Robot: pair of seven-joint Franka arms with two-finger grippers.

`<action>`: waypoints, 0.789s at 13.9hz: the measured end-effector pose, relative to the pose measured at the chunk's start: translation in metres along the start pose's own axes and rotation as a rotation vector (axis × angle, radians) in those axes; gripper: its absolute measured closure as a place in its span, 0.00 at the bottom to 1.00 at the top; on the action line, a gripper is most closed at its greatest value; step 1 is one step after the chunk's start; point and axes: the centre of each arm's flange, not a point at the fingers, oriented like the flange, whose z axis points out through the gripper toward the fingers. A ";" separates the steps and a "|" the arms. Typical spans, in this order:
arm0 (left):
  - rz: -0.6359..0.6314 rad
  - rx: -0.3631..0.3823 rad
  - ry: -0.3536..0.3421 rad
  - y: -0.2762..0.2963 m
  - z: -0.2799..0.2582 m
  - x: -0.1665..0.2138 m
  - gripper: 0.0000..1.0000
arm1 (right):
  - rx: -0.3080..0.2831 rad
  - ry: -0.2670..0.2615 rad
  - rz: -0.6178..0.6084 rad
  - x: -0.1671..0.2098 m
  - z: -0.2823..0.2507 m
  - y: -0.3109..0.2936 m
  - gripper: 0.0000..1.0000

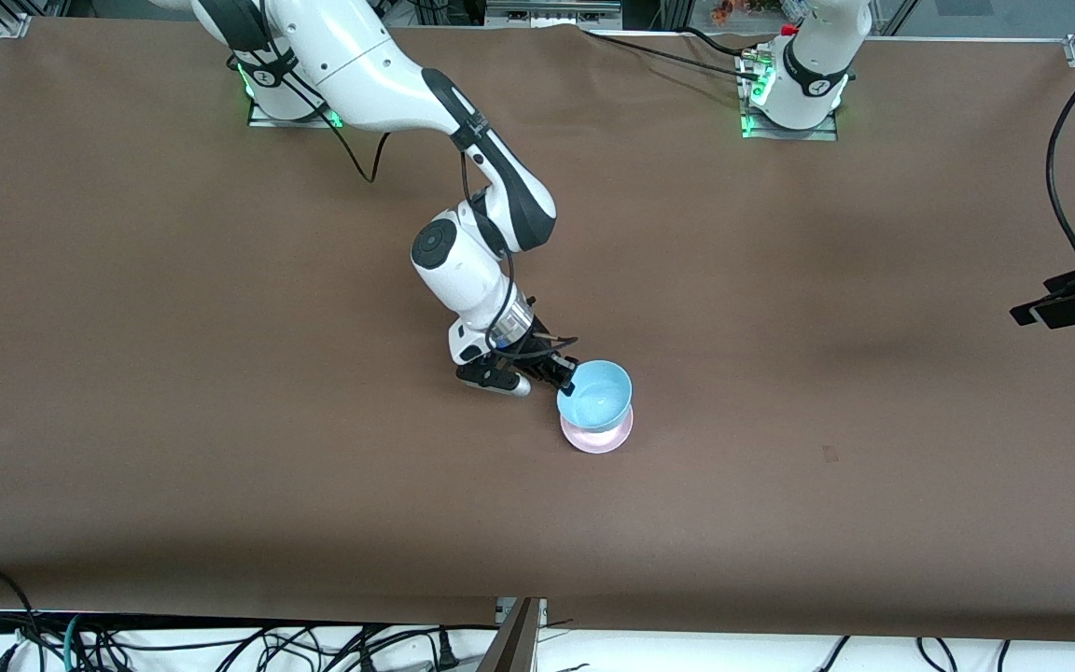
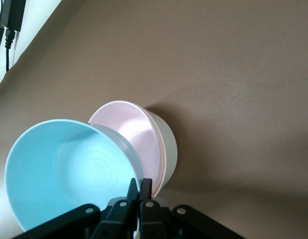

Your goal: Stack pink and blue bowls on white bowl

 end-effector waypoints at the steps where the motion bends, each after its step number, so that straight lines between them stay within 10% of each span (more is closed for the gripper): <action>1: 0.003 0.000 -0.002 0.001 0.001 -0.001 0.30 | -0.002 -0.001 -0.002 -0.001 0.001 0.001 0.98; 11: 0.113 0.004 0.063 -0.044 -0.002 0.032 0.23 | -0.002 0.010 -0.008 0.004 -0.001 0.000 0.98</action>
